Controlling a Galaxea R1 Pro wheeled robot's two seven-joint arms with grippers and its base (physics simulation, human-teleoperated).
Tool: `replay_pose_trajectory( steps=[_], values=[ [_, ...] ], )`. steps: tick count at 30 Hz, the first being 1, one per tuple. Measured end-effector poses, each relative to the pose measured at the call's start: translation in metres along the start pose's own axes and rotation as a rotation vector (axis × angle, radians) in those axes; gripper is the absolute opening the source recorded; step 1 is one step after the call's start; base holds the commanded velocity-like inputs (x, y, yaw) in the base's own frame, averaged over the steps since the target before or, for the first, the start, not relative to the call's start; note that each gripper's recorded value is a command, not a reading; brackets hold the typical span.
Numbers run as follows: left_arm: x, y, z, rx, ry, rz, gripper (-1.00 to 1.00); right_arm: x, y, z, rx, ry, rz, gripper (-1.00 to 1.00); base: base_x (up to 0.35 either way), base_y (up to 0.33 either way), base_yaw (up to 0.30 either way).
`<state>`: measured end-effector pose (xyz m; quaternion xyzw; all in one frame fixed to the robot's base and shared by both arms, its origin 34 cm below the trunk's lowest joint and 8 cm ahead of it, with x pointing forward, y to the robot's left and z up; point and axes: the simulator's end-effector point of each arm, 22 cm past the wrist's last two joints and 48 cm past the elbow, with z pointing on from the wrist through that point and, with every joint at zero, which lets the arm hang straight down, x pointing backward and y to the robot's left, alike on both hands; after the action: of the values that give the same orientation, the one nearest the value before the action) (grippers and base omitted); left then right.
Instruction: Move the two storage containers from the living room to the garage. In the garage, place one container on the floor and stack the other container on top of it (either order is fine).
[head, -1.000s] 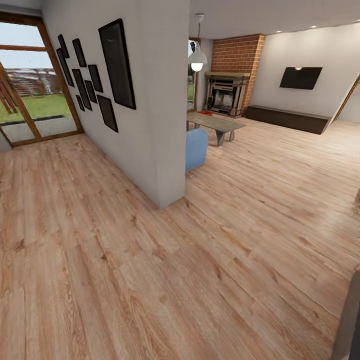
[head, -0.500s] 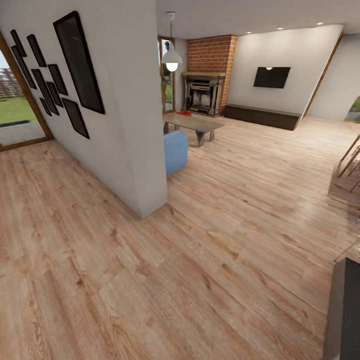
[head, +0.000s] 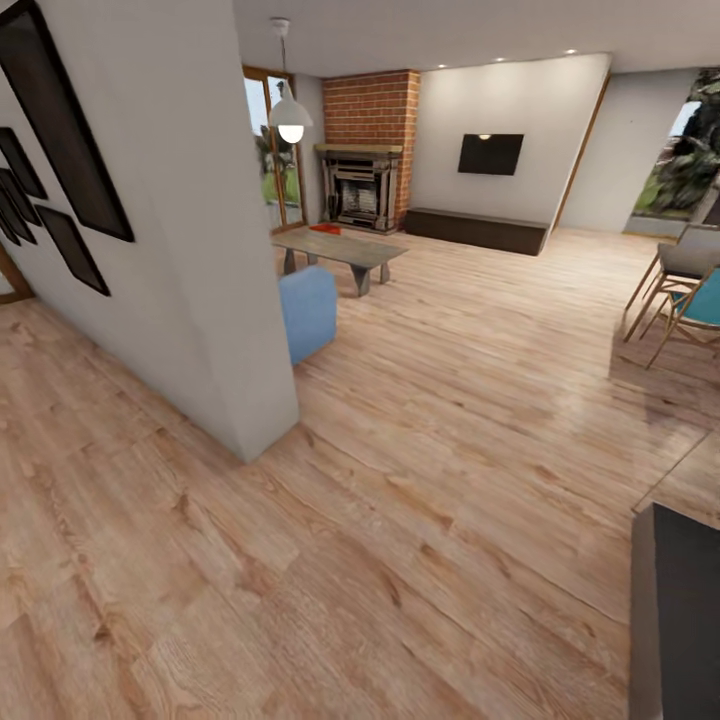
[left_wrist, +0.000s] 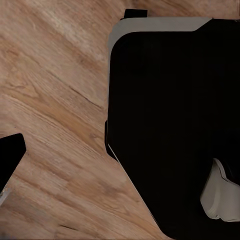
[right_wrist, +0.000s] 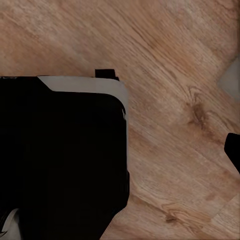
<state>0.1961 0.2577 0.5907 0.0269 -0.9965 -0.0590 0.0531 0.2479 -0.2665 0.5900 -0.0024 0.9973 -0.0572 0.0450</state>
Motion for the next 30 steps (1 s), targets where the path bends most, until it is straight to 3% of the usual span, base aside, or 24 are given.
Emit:
replay_pose_trajectory(
  steps=[30],
  values=[
    [0.0000, 0.0000, 0.0000, 0.000, 0.000, 0.000, 1.00, -0.0001, 0.0000, 0.0000, 0.000, 0.000, 0.000, 1.00, 0.322, 0.000, -0.252]
  ],
)
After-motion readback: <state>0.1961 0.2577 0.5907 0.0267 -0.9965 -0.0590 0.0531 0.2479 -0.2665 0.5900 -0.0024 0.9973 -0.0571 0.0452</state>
